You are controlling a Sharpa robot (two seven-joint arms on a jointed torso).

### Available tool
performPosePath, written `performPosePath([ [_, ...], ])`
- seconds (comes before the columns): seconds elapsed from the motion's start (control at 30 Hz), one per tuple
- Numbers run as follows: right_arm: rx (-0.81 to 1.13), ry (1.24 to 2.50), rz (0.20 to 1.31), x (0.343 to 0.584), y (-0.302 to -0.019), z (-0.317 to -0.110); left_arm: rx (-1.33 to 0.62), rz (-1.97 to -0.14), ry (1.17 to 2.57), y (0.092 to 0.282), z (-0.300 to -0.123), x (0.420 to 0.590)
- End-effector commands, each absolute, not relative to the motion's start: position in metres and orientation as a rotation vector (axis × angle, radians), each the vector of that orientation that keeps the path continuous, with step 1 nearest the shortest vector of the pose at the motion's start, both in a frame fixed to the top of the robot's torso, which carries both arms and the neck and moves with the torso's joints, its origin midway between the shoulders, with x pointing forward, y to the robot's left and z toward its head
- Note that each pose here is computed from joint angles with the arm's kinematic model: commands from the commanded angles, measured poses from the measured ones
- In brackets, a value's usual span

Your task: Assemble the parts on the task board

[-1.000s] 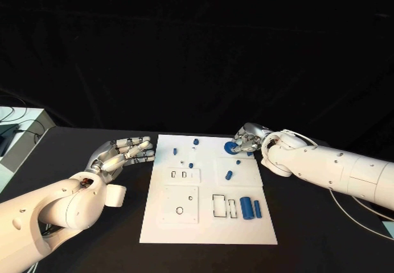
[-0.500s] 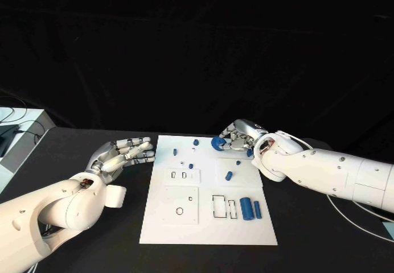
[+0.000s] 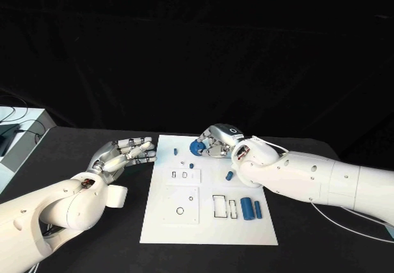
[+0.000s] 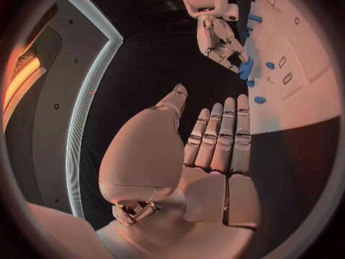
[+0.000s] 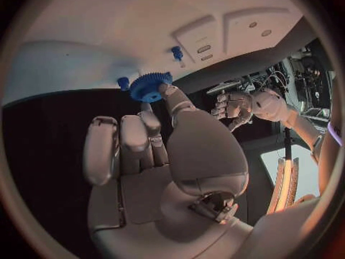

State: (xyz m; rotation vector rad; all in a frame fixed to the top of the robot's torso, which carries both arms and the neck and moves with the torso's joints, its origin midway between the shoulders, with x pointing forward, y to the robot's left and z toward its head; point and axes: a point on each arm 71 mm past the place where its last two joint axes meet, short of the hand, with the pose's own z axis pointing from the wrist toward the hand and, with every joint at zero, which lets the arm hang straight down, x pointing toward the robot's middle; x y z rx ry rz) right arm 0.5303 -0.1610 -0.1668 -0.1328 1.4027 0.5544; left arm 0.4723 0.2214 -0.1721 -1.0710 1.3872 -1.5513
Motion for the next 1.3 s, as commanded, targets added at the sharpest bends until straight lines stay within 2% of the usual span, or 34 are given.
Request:
performPosePath([
  [0.03,-0.17,1.373,0.492,0.534,-0.159,-0.169,-1.056,-1.576,1.394,0.218,-0.171,0.471],
  [0.43,-0.202,1.376,0.464,0.541,-0.145,-0.176,-1.057,-1.574,1.393,0.219,-0.171,0.472],
  [0.83,-0.215,1.394,0.427,0.548,-0.143,-0.18,-1.057,-1.574,1.393,0.219,-0.171,0.472],
  [1.3,-0.192,1.341,0.48,0.543,-0.143,-0.178,-1.057,-1.572,1.393,0.22,-0.171,0.472],
])
